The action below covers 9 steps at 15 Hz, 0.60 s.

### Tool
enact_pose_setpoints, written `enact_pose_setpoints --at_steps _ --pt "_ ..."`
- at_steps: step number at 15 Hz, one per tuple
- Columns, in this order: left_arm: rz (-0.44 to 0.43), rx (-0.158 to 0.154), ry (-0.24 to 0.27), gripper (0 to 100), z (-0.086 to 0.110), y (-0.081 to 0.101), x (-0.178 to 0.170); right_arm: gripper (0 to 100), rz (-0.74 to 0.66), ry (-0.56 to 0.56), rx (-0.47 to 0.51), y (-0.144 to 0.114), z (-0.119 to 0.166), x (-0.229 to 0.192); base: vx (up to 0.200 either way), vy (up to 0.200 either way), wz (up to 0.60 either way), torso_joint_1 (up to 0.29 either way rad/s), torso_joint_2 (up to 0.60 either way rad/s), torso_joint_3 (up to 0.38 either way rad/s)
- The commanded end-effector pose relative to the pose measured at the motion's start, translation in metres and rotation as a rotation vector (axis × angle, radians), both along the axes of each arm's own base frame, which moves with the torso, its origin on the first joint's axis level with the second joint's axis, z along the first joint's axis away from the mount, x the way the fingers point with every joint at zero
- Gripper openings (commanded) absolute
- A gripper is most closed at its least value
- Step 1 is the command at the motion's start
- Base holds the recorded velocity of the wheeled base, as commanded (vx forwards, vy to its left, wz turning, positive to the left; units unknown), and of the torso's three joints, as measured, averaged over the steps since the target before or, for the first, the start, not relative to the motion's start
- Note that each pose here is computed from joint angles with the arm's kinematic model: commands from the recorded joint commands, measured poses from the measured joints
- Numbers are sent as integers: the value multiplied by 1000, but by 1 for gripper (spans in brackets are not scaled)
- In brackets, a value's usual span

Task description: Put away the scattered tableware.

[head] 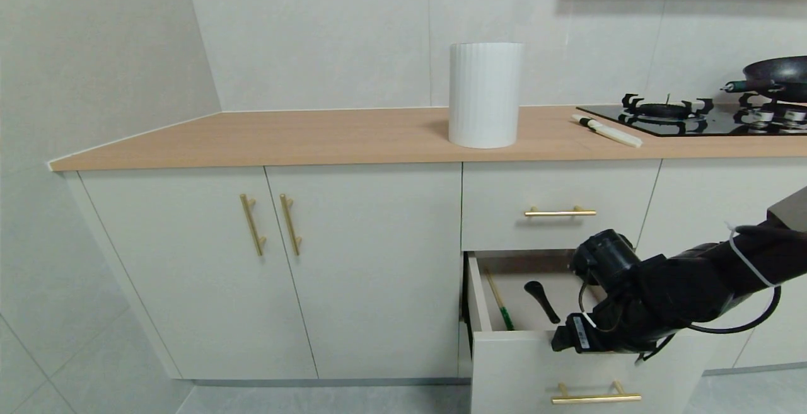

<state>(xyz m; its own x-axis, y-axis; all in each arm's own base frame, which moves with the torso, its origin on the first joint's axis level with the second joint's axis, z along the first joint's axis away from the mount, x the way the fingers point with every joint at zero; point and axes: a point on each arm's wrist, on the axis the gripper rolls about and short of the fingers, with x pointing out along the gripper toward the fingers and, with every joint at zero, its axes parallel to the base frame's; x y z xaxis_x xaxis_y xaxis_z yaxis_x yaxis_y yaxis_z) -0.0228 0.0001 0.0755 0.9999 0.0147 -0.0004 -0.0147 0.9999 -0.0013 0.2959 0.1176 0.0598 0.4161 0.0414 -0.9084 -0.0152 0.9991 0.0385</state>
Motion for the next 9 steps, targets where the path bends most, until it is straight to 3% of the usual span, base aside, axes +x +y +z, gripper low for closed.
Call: enact_pose_setpoints --at_steps 1,9 --pt "1 0 0 100 0 0 0 100 -33 -6 -1 -6 -9 20 0 0 0 0 0 0" --pt "1 0 0 100 0 0 0 100 -84 -60 -8 -22 -35 91 0 0 0 0 0 0"
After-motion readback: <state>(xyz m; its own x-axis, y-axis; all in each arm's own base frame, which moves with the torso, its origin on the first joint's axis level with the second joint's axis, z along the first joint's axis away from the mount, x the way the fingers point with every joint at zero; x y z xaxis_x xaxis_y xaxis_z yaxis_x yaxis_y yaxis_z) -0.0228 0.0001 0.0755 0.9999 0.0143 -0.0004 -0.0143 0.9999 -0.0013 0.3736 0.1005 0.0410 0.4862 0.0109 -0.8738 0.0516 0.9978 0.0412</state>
